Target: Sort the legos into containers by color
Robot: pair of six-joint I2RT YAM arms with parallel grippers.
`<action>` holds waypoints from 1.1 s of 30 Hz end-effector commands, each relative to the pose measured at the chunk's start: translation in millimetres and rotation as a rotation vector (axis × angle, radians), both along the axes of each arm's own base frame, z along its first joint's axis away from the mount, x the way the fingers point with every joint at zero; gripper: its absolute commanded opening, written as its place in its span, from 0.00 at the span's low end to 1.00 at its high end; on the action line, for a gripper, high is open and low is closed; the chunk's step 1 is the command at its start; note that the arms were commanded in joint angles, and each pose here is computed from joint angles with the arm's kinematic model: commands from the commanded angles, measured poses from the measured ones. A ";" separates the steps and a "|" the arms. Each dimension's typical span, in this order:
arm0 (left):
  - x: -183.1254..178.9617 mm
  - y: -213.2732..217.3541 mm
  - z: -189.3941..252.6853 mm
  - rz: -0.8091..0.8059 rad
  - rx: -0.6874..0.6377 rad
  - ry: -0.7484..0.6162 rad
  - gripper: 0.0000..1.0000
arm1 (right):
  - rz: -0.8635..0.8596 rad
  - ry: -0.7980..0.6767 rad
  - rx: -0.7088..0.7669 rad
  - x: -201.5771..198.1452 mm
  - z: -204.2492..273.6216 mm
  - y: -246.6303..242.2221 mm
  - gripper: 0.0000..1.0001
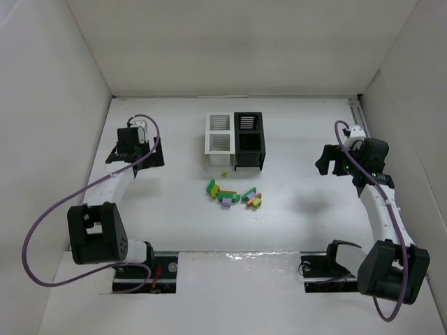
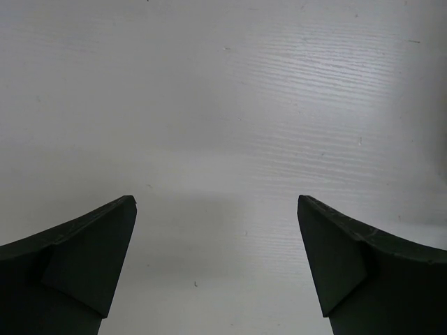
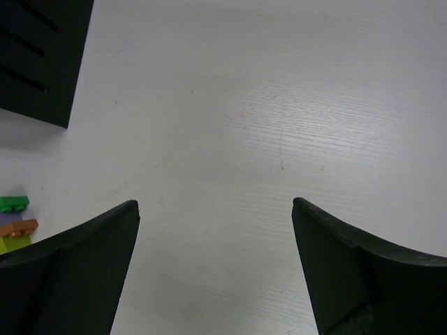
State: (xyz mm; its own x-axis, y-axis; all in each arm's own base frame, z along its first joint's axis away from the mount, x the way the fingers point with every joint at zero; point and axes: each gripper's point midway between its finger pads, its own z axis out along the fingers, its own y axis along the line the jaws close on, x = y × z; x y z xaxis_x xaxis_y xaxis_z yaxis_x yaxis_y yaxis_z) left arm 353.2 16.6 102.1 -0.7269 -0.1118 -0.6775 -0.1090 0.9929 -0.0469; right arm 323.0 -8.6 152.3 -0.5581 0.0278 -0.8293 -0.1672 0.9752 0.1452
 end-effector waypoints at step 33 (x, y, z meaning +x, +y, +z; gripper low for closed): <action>-57.5 -4.3 111.0 -0.324 0.450 -0.562 1.00 | 0.343 0.110 0.240 -106.6 5.0 237.9 0.64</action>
State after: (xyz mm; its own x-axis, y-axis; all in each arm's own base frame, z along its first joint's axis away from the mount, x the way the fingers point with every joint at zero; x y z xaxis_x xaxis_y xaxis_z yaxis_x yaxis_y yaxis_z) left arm 292.8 5.3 198.4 -0.2573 0.4009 -0.8793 0.1643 0.9148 0.3690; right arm 200.9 238.8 172.2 -0.5385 -0.1814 -0.8229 -0.6744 0.6782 0.2918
